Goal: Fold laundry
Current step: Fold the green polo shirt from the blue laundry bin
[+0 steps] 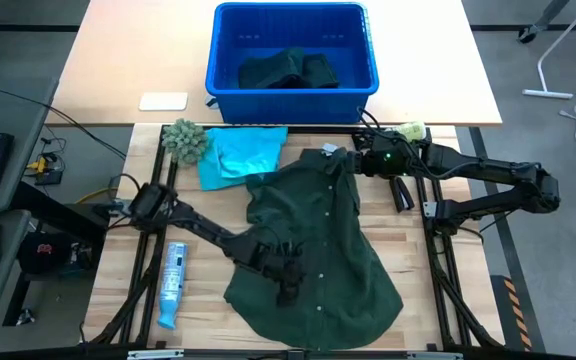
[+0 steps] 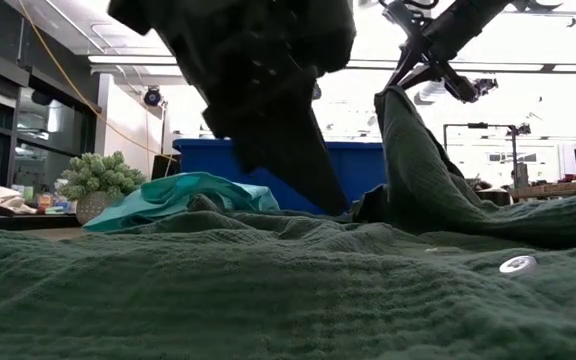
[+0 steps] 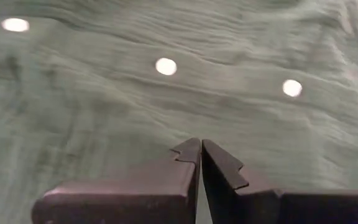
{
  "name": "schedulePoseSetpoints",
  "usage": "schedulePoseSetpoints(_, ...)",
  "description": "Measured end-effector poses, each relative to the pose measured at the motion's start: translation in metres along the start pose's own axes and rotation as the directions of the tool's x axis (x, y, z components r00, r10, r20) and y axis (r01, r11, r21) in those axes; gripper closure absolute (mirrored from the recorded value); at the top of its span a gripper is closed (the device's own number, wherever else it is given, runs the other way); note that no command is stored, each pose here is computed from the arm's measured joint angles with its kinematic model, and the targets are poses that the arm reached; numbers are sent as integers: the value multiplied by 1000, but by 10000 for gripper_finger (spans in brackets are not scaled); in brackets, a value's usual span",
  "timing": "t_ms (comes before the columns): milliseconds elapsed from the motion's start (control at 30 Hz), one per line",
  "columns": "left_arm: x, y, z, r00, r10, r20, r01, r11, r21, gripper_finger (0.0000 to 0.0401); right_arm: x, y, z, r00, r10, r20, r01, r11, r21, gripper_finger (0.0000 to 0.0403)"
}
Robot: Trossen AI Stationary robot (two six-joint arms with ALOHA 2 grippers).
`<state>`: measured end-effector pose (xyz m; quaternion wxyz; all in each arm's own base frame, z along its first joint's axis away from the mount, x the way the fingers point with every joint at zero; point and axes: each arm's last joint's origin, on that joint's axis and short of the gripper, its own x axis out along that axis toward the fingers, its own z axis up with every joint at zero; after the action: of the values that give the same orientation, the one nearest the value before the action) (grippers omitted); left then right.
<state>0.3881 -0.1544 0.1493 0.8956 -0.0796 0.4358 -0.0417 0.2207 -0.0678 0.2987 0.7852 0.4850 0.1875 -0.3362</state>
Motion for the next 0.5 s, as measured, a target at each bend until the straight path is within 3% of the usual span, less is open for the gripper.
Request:
schedulePoseSetpoints(233, -1, -17, -6, 1000, -8, 15, 7, 1000, 23, 401, 0, 0, 0, 1000, -4, 0, 4, 1000, 17, 403)
schedulePoseSetpoints(500, 25, -23, -7, 998, -56, 40, 57, 998, -30, 401, 0, 0, 0, 1000, 0, -2, 0, 1000, -21, 403)
